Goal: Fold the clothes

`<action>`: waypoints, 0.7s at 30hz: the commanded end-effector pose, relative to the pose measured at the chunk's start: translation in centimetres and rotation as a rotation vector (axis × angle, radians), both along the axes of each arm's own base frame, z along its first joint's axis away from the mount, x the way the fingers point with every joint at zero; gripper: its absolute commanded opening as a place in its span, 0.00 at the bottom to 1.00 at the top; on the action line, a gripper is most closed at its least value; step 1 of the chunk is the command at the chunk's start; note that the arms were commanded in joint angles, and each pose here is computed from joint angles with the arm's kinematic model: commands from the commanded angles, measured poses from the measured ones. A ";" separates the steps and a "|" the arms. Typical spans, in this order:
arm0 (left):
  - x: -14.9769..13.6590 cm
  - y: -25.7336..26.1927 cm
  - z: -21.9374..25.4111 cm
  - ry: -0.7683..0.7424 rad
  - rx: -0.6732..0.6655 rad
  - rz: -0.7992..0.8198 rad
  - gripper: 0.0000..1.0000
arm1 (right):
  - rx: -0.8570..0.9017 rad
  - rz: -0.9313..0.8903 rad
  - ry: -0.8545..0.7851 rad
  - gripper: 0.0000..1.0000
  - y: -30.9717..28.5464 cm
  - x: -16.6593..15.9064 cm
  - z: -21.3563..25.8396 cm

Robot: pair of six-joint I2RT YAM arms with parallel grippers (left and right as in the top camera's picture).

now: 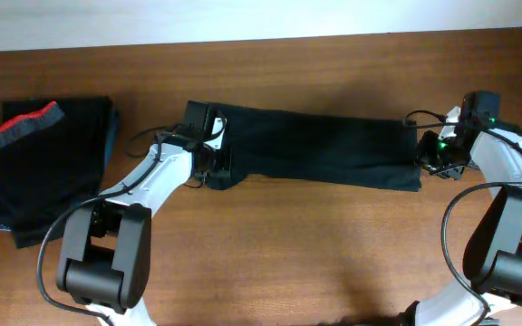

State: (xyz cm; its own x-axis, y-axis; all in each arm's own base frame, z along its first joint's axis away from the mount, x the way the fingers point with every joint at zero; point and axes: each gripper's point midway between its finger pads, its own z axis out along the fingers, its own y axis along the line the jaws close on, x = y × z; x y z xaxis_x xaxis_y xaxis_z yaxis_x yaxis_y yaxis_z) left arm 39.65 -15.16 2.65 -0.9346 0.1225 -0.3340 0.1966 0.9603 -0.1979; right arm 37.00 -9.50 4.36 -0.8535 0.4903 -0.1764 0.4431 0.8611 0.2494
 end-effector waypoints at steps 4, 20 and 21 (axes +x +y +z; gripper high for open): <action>0.6 0.4 0.1 -0.007 0.006 0.032 0.22 | -0.026 0.011 -0.038 0.34 -0.3 0.7 1.4; 1.5 -1.5 -1.1 0.000 -0.080 0.007 0.01 | -0.025 0.012 -0.034 0.34 -0.3 0.6 1.4; 1.8 -1.6 -0.7 -0.010 -0.083 0.007 0.01 | -0.025 0.012 -0.034 0.34 -0.3 0.6 1.4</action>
